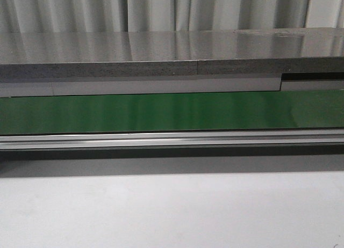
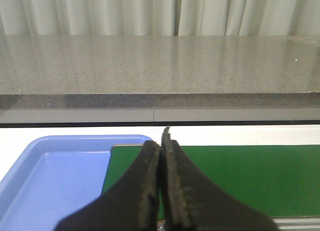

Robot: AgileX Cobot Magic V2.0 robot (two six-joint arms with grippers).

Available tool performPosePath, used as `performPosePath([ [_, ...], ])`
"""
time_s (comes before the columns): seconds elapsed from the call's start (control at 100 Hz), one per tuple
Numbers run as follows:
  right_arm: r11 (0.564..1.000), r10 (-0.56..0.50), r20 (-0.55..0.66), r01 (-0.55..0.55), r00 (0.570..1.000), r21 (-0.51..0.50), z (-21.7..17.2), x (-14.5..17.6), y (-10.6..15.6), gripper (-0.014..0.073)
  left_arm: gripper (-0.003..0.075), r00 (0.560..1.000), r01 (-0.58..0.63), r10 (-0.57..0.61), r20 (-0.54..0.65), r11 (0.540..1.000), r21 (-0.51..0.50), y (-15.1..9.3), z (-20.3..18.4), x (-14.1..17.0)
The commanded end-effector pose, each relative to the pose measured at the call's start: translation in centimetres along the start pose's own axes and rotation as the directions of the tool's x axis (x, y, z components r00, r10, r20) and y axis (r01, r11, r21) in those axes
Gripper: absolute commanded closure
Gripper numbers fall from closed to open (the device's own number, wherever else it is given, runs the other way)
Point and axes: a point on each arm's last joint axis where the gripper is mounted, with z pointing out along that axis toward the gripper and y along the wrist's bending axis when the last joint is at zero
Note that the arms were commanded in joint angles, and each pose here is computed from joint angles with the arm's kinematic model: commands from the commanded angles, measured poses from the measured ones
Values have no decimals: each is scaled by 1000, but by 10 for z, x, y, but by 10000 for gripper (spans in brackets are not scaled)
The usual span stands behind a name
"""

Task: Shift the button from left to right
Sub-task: 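Lower the button into the green tray and open the right gripper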

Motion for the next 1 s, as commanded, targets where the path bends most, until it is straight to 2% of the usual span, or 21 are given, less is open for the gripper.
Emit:
performPosePath([
  [0.0,999,45,156,-44,987,-13,-42,-20,3,138,740,994,9,-9,104,1000,-4,0,-1,-16],
  [0.09,997,68,189,-61,980,-43,-57,-22,9,138,740,994,9,-9,104,1000,-4,0,-1,-16],
  [0.33,998,22,296,-3,955,-64,-106,-27,35,140,740,994,9,-9,104,1000,-4,0,-1,-16],
  [0.51,996,-23,408,58,913,-73,-146,-16,63,140,740,994,9,-9,104,1000,-4,0,-1,-16],
  [0.77,994,-17,555,73,832,-79,-190,32,84,140,740,994,9,-9,104,1000,-4,0,-1,-16],
  [0.91,995,-14,564,66,826,-73,-196,68,86,141,740,994,9,-9,104,1000,-4,0,-1,-16],
  [0.99,995,-12,559,64,829,-73,-195,89,87,170,740,994,9,-9,104,1000,-4,0,-1,-16],
])
